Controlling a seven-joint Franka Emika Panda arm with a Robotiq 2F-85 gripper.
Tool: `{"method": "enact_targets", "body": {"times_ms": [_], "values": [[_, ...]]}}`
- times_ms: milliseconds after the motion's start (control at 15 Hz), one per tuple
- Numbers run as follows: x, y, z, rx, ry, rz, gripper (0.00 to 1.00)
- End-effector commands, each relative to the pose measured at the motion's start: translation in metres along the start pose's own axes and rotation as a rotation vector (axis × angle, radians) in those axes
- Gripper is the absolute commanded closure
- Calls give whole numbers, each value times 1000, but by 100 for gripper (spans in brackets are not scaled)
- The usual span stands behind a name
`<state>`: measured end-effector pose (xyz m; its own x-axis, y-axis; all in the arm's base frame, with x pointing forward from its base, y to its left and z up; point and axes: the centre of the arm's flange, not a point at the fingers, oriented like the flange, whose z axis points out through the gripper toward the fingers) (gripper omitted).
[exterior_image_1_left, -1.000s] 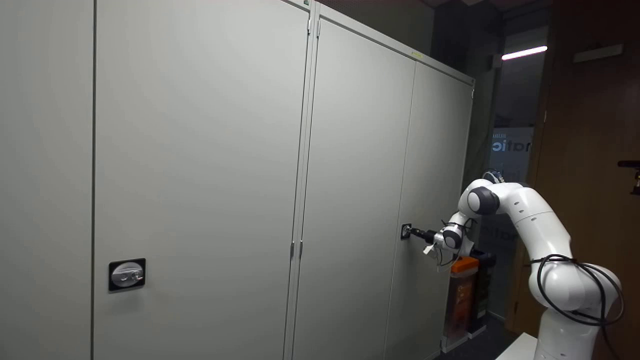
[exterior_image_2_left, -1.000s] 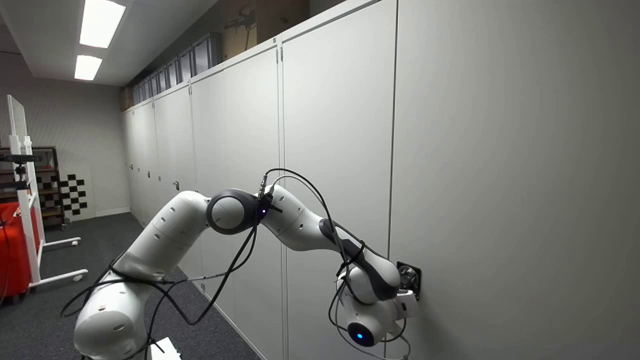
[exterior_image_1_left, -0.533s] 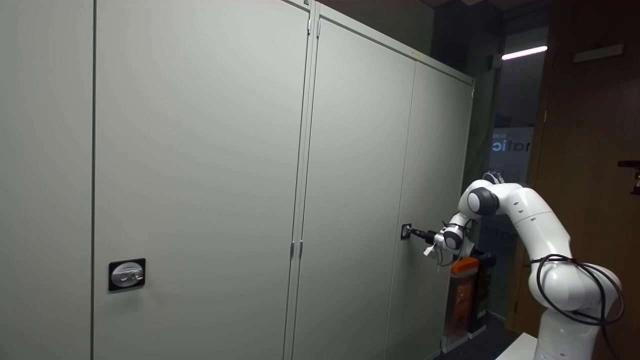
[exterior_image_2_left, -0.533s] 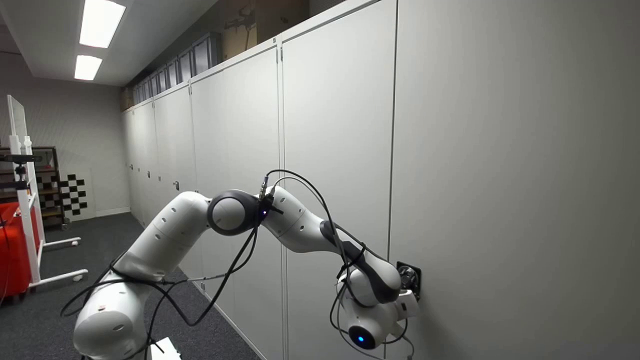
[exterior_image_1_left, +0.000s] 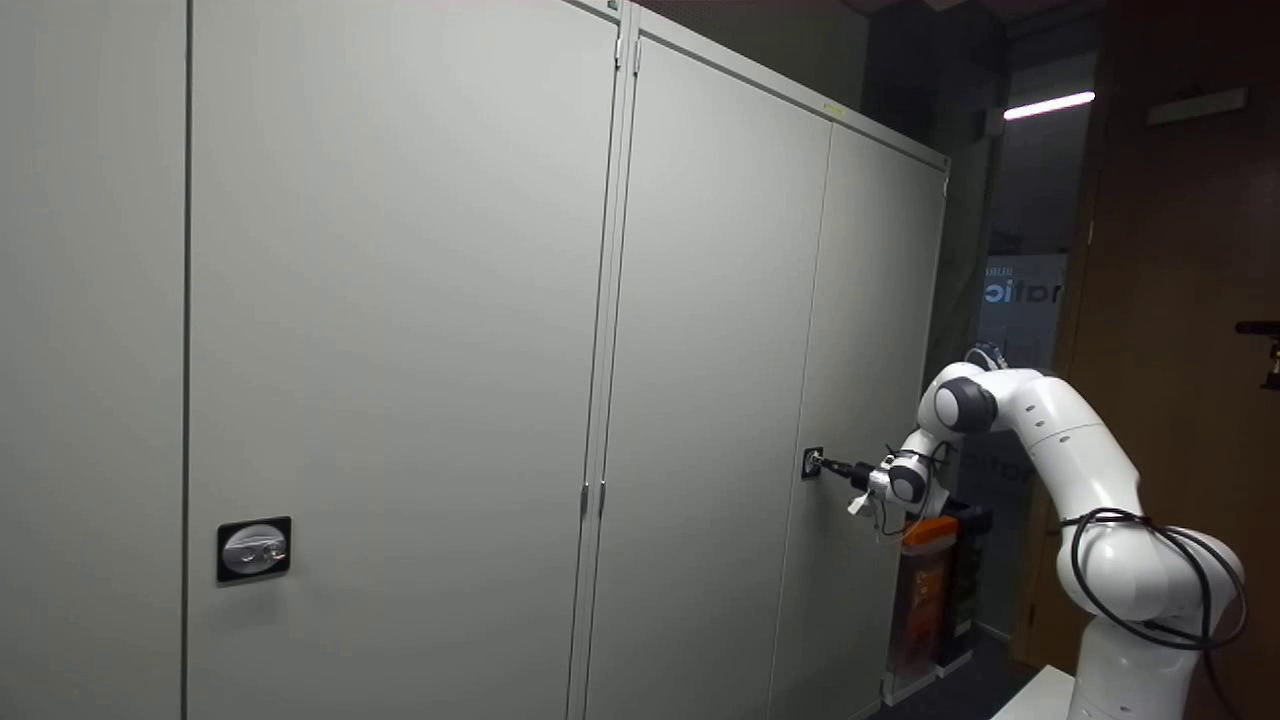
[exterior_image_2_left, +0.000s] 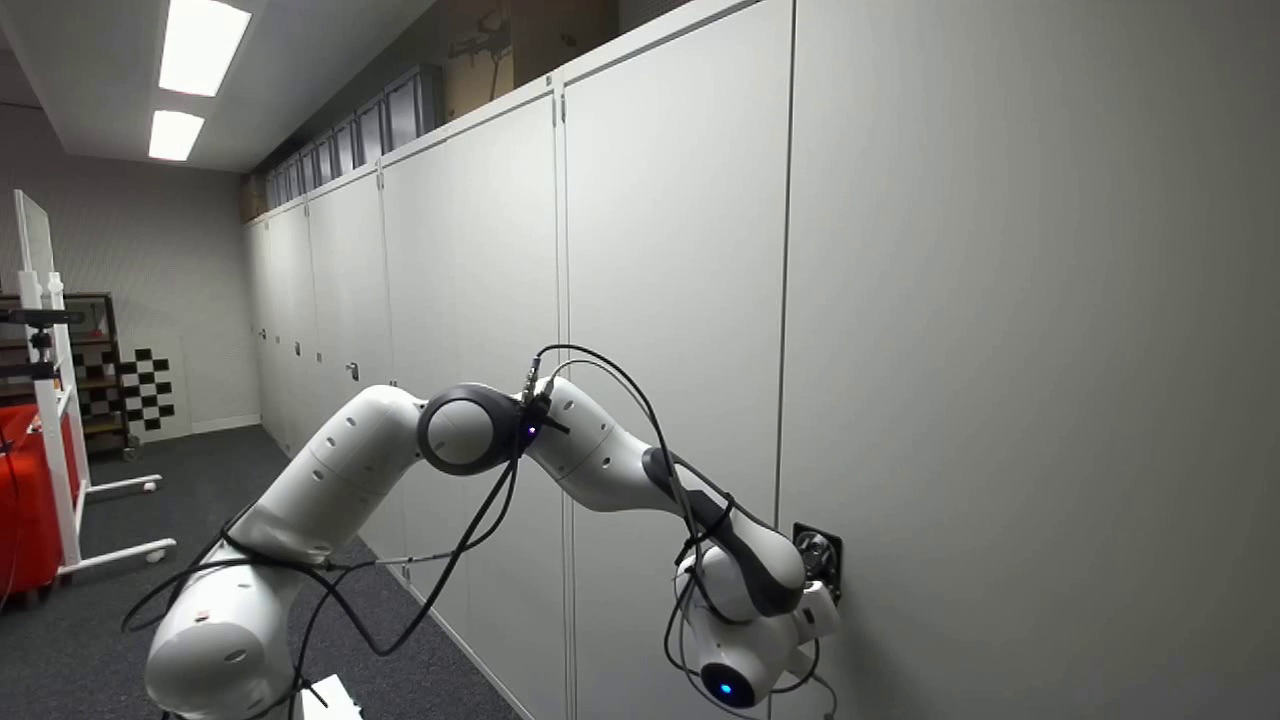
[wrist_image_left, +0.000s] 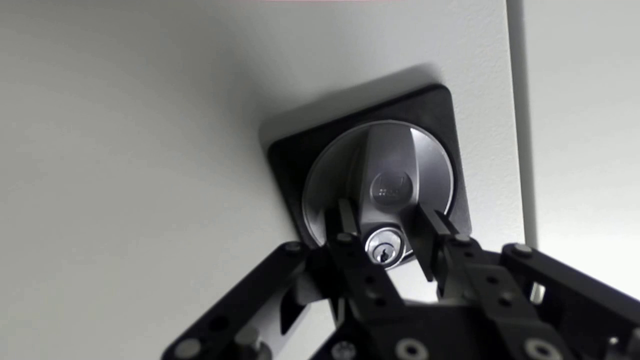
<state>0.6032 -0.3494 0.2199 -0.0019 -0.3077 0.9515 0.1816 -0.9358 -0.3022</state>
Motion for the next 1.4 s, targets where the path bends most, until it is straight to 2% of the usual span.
{"method": "enact_targets", "body": {"times_ms": [0, 1333], "values": [[28, 26, 22, -10, 105, -70, 92], [34, 25, 21, 9, 108, -246, 92]]}}
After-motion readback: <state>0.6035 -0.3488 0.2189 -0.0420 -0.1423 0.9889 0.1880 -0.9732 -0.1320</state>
